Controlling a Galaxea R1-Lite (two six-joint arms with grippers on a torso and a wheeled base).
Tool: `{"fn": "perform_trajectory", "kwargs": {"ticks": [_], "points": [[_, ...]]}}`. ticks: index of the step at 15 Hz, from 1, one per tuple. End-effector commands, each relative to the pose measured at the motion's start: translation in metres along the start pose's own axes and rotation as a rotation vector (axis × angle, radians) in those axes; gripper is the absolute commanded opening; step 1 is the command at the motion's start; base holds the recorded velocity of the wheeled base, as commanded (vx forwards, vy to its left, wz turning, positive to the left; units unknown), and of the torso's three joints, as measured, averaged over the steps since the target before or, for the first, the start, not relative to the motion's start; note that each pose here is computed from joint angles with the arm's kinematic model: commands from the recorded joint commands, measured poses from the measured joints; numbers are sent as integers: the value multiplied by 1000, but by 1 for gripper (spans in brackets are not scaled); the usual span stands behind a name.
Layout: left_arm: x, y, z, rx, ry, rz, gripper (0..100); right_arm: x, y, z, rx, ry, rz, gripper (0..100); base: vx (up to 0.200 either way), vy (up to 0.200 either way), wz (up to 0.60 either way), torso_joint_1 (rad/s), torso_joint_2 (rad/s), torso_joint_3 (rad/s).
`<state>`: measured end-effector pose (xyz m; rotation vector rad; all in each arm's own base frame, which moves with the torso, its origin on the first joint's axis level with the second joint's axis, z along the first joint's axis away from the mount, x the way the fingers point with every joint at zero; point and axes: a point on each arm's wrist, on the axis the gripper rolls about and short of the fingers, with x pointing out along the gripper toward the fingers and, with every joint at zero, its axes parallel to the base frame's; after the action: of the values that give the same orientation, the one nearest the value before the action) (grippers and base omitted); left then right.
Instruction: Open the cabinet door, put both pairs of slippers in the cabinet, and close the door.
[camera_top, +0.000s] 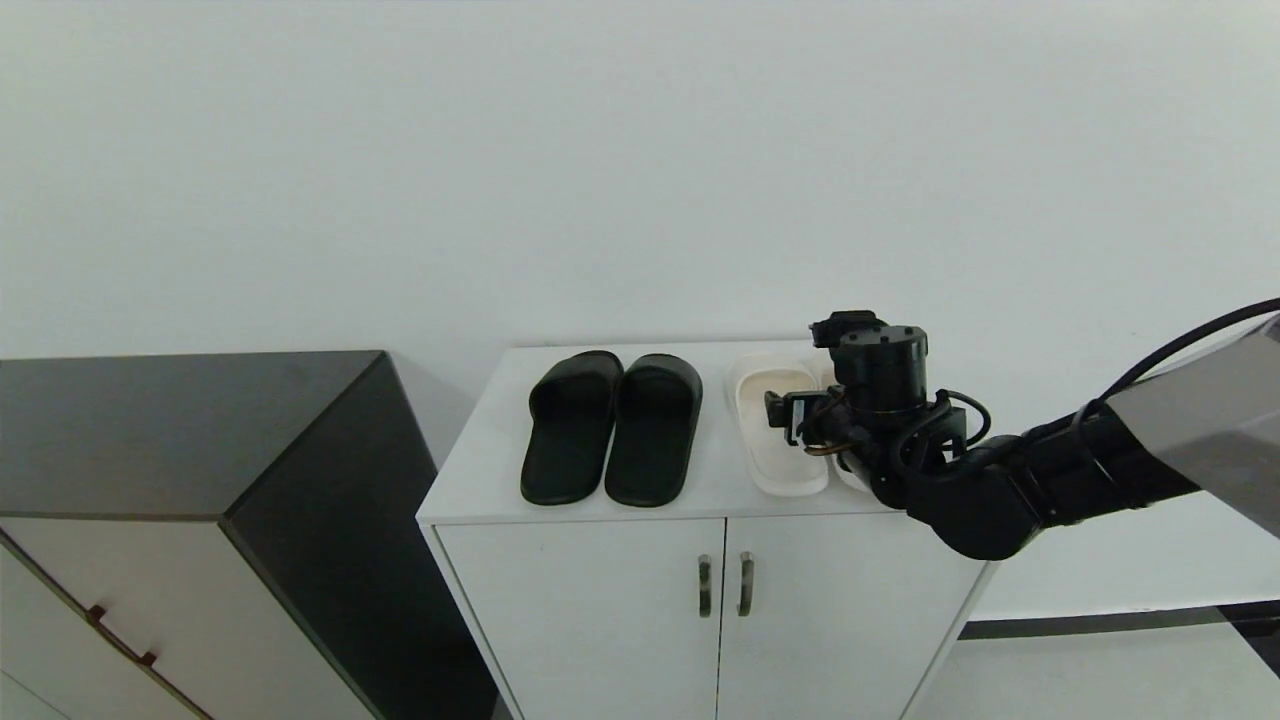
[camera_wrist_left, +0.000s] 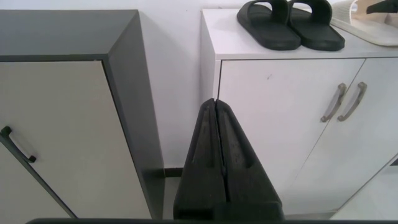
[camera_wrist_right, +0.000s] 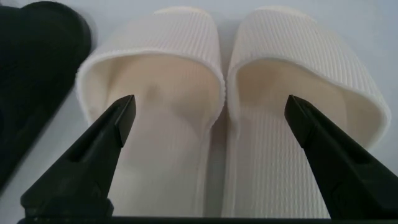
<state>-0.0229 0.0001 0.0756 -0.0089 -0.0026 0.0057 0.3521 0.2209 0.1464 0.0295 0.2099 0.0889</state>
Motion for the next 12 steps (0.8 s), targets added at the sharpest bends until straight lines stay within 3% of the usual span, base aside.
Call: {"fn": "perform_trajectory", "kwargs": {"ticks": [1,4,5,10,12], "points": [[0,0,0,0,1,0,0,10,1,-6,-3,7,-9,100,0,0,0,0,0,0],[0,0,0,0,1,0,0,20,1,-10,-2,8,-18,100,0,0,0,0,0,0],[0,0,0,0,1,0,0,22,1,-10,0,6,-19,0,0,0,0,0,0,0],[0,0,0,0,1,0,0,38,1,-9,-5,-13,-35,0,0,0,0,0,0,0],[0,0,0,0,1,0,0,31,0,4,0,-44,-31,0,0,0,0,0,0,0]]}}
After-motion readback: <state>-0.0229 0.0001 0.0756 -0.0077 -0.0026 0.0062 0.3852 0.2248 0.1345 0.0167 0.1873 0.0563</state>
